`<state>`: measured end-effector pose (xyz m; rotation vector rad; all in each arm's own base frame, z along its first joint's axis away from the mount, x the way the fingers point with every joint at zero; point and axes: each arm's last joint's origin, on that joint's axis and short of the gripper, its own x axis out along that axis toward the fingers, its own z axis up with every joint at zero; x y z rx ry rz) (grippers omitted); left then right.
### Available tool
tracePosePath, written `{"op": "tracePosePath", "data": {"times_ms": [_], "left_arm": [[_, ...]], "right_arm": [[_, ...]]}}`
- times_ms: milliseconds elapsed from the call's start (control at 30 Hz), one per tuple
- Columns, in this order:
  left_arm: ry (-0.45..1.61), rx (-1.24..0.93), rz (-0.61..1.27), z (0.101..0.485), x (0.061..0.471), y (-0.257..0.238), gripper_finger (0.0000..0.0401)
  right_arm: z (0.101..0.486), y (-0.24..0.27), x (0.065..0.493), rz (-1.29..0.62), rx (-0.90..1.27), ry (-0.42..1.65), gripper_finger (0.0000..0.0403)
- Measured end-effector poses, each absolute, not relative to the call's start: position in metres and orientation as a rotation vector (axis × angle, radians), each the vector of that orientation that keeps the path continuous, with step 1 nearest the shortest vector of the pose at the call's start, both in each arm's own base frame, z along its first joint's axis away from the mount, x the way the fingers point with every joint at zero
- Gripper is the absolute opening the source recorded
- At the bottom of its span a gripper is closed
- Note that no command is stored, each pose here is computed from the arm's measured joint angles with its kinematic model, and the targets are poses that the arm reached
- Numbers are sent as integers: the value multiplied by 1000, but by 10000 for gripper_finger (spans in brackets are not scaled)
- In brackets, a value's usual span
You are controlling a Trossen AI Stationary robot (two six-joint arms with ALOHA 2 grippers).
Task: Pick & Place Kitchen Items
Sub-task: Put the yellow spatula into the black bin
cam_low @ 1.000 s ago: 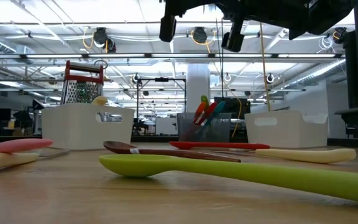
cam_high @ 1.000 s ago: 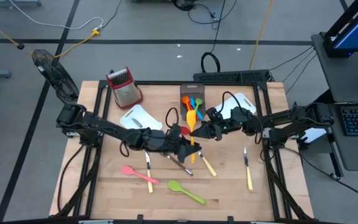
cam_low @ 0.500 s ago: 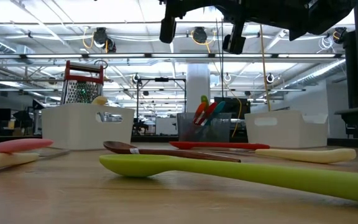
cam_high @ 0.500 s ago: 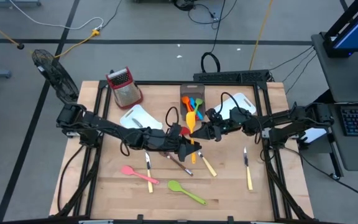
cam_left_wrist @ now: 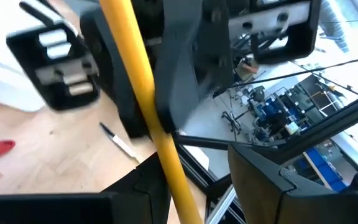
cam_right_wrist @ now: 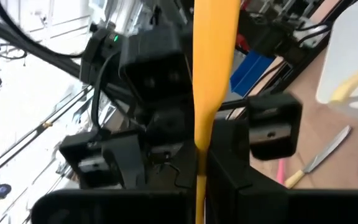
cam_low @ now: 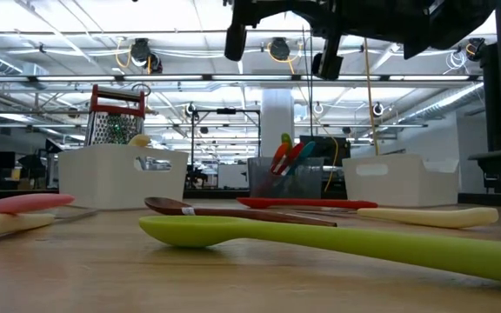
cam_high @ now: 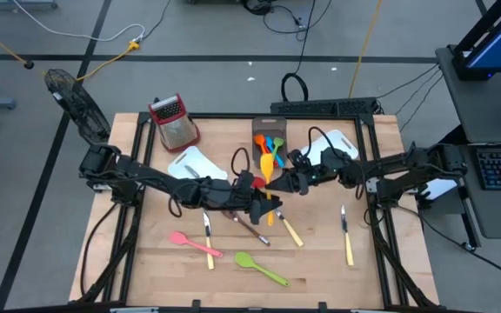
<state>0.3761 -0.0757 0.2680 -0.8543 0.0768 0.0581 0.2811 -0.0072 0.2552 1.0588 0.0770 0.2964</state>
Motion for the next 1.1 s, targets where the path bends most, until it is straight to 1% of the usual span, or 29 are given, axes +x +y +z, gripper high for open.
{"op": "tracePosePath", "data": {"times_ms": [200,300,400,467,533,567,600,700,800,900,1100], "left_arm": [[93,-912,62,266,376,-76,154],[114,-917,72,264,376,-76,144],[146,-913,87,261,375,-76,112],[157,-910,96,260,375,-76,78],[170,-910,110,258,375,-75,34],[175,-914,119,257,375,-74,21],[179,-921,125,257,375,-73,16],[183,-929,132,256,375,-69,21],[185,-921,135,256,376,-67,14],[194,-915,143,255,376,-63,14],[200,-932,137,255,377,-58,14]], "right_arm": [[255,-14,281,278,1059,63,9],[255,-16,281,273,1058,61,9],[255,-18,281,266,1055,57,9],[255,-18,280,267,1055,56,9],[256,-18,280,268,1048,55,9],[256,-18,280,269,1043,55,9],[255,-18,280,268,1042,55,9],[255,-18,281,264,1040,56,9],[255,-18,281,265,1015,51,19],[255,-18,280,267,1010,52,43],[254,-21,279,343,999,110,94]]}}
